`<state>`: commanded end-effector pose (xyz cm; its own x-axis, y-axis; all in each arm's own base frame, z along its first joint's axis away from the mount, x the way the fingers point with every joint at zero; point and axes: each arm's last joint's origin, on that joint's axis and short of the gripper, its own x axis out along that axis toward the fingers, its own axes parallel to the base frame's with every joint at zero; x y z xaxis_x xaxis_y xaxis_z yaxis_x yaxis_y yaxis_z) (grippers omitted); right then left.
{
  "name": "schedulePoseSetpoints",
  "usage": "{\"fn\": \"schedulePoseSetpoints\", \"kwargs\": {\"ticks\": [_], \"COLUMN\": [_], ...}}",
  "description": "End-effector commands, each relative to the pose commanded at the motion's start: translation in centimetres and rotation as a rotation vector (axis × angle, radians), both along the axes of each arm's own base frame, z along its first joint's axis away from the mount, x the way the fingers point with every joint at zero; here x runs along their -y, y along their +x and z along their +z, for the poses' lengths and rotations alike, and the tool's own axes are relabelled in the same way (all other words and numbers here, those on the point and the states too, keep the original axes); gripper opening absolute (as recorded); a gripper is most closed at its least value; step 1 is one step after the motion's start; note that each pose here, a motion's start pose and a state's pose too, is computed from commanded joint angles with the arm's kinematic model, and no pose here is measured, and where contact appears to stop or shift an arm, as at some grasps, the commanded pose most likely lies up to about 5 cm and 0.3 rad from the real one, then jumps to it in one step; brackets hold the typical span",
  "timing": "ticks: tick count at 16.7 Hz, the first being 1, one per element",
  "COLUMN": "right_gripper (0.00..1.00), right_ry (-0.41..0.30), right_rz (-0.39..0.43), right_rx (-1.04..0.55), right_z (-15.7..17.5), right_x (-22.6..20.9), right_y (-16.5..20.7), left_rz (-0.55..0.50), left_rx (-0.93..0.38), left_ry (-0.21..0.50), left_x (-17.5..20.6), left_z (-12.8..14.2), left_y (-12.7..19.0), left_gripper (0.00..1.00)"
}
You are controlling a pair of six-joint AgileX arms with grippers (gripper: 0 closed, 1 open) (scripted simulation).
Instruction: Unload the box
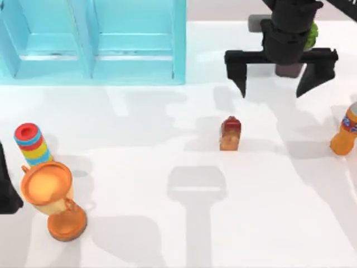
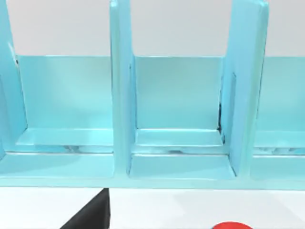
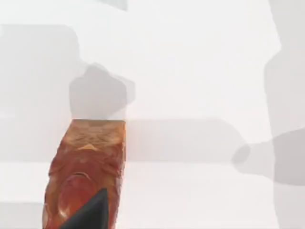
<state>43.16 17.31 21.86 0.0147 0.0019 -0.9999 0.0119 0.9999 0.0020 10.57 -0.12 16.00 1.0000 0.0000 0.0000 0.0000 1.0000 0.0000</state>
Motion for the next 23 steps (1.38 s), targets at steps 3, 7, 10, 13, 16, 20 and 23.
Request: {"fn": "schedulePoseSetpoints", "kwargs": {"ticks": [3,7,10,13,16,20,23], "right_gripper": [1.0,1.0,1.0,1.0,1.0,1.0,1.0], "right_ry": [-0.023,-0.051,-0.028,-0.007,0.001,0.0,0.001], "right_rz": [0.009,0.012,0.009,0.009,0.002,0.005,0.002], "right_rx": [0.012,-0.052,-0.087,-0.05,-0.015,-0.018,-0.015], "right_z": [1.2,1.9,2.3,3.4,4.1,4.0,3.2], "right_x": [9.8,25.2,32.2,35.0,35.2,35.1,35.2], "right_y": [1.9,-0.1,-3.9,-6.6,-7.5,-7.4,-7.3], "left_rz": [0.0,0.0,0.0,0.0,0.0,0.0,0.0], "left_rx": [0.0,0.0,0.0,0.0,0.0,0.0,0.0], "left_ry": [0.0,0.0,0.0,0.0,0.0,0.0,0.0], "left_x": [0.0,0.0,0.0,0.0,0.0,0.0,0.0], "left_z": [0.0,0.0,0.0,0.0,0.0,0.0,0.0], "left_y": [0.0,0.0,0.0,0.0,0.0,0.0,0.0], "left_gripper": [1.0,1.0,1.0,1.0,1.0,1.0,1.0]}}
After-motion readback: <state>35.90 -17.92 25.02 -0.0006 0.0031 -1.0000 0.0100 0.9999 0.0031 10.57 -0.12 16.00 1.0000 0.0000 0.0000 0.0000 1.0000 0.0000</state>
